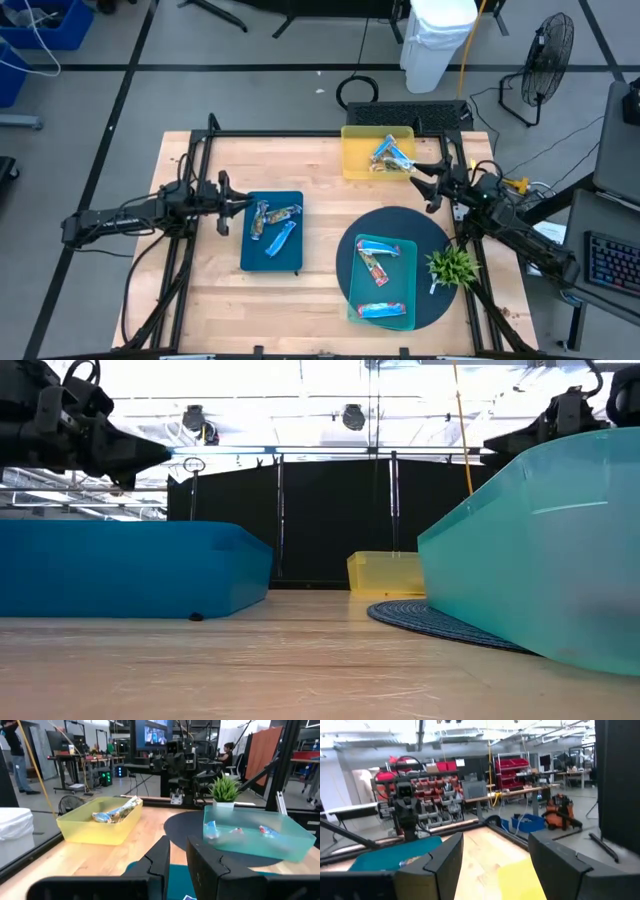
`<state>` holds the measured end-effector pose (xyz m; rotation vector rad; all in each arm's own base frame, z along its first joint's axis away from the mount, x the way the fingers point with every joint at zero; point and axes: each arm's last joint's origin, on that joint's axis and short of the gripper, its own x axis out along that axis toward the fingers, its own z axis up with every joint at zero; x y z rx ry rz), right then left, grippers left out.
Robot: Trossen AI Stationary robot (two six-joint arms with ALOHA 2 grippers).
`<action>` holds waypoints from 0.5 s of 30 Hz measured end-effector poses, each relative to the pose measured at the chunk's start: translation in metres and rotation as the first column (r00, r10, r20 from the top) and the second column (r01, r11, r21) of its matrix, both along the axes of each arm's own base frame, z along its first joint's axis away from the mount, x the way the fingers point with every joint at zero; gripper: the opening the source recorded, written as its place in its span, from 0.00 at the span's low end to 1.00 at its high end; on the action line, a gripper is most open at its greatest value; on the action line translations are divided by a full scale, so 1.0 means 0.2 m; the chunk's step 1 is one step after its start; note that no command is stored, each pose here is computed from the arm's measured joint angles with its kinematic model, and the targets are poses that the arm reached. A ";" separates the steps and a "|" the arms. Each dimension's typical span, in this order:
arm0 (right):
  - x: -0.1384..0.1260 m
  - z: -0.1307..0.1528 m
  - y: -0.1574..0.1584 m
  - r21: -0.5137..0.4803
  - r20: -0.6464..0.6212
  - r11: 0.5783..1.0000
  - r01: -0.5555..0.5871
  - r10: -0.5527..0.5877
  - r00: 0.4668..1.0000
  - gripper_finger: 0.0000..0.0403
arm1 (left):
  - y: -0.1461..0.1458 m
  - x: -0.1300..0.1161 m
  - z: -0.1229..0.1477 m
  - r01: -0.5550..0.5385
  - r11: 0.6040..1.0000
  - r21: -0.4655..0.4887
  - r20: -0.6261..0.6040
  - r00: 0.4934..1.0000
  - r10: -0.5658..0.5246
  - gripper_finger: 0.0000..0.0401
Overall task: Pick and place Granola Bars by type
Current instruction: Return to Home Position
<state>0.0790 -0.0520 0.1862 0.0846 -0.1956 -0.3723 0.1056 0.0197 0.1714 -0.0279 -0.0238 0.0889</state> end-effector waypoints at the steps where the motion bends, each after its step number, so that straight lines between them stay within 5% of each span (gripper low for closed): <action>1: 0.00 0.00 0.00 -0.005 -0.007 1.000 0.002 -0.002 1.000 0.53 | 0.00 0.00 0.00 0.000 1.000 0.001 0.000 1.000 0.000 0.17; 7: 0.00 0.00 0.00 -0.050 -0.015 0.999 0.004 -0.004 1.000 0.53 | 0.00 0.00 -0.02 -0.028 1.000 -0.004 -0.035 0.999 0.028 0.17; 15: -0.01 -0.04 -0.03 -0.061 -0.098 0.982 0.181 -0.187 0.978 0.53 | 0.00 0.00 -0.02 -0.027 1.000 0.000 -0.037 0.999 0.027 0.17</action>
